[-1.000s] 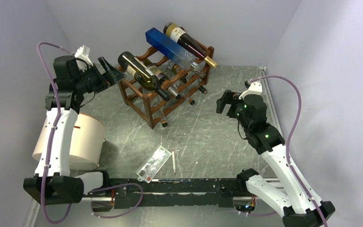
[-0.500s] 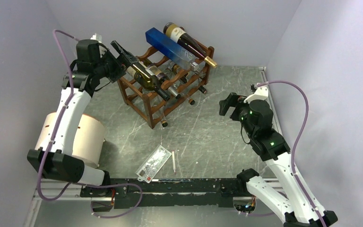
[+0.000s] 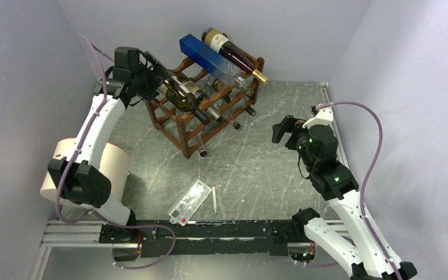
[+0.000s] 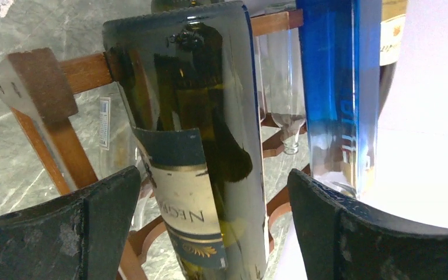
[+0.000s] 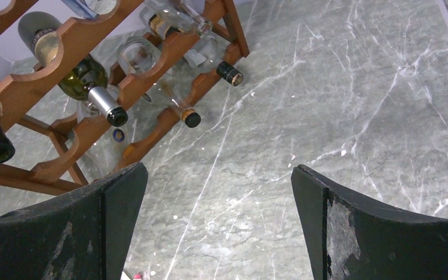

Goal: Take the wine bottle off the wine rack

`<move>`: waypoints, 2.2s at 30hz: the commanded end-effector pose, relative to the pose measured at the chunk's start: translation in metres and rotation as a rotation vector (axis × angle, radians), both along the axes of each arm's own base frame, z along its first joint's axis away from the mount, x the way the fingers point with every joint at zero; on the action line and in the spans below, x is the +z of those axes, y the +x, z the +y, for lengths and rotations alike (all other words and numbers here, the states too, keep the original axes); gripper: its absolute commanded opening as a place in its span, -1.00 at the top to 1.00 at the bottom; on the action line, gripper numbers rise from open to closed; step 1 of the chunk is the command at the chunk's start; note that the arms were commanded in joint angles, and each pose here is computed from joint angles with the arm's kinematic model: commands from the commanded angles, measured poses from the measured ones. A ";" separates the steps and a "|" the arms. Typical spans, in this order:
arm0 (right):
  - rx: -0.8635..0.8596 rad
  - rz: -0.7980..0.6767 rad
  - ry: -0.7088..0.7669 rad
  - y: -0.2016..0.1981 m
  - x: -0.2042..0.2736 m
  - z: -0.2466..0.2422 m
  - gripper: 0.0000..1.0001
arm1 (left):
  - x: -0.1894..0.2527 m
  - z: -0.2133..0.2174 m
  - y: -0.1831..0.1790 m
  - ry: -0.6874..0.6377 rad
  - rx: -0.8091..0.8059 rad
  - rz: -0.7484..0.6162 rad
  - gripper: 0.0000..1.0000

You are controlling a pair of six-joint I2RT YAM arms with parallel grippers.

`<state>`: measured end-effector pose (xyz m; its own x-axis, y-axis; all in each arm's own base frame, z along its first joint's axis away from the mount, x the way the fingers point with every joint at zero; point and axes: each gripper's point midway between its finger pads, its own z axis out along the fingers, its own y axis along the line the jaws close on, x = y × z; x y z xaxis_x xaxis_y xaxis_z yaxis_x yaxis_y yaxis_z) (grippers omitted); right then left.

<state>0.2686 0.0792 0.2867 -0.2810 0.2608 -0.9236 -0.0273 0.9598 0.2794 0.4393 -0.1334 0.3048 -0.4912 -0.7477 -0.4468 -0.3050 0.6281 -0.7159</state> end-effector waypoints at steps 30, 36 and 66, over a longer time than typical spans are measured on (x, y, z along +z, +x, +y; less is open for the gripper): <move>-0.067 0.001 -0.032 -0.006 -0.004 -0.016 -1.00 | -0.015 -0.019 0.024 -0.042 0.183 0.073 -0.39; -0.038 0.025 -0.026 -0.008 -0.010 -0.011 -1.00 | 0.022 -0.012 0.016 -0.126 0.161 -0.077 0.08; 0.921 -0.607 -0.102 -0.038 0.073 0.139 -1.00 | 0.170 -0.092 -0.115 -0.671 -0.767 -0.424 0.86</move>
<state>0.2562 0.1762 0.3192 -0.0838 0.0583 -0.9948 -0.6545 0.7495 0.0990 0.3888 -0.1999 0.4234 -0.7182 -0.6831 -0.1327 0.0895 0.0984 -0.9911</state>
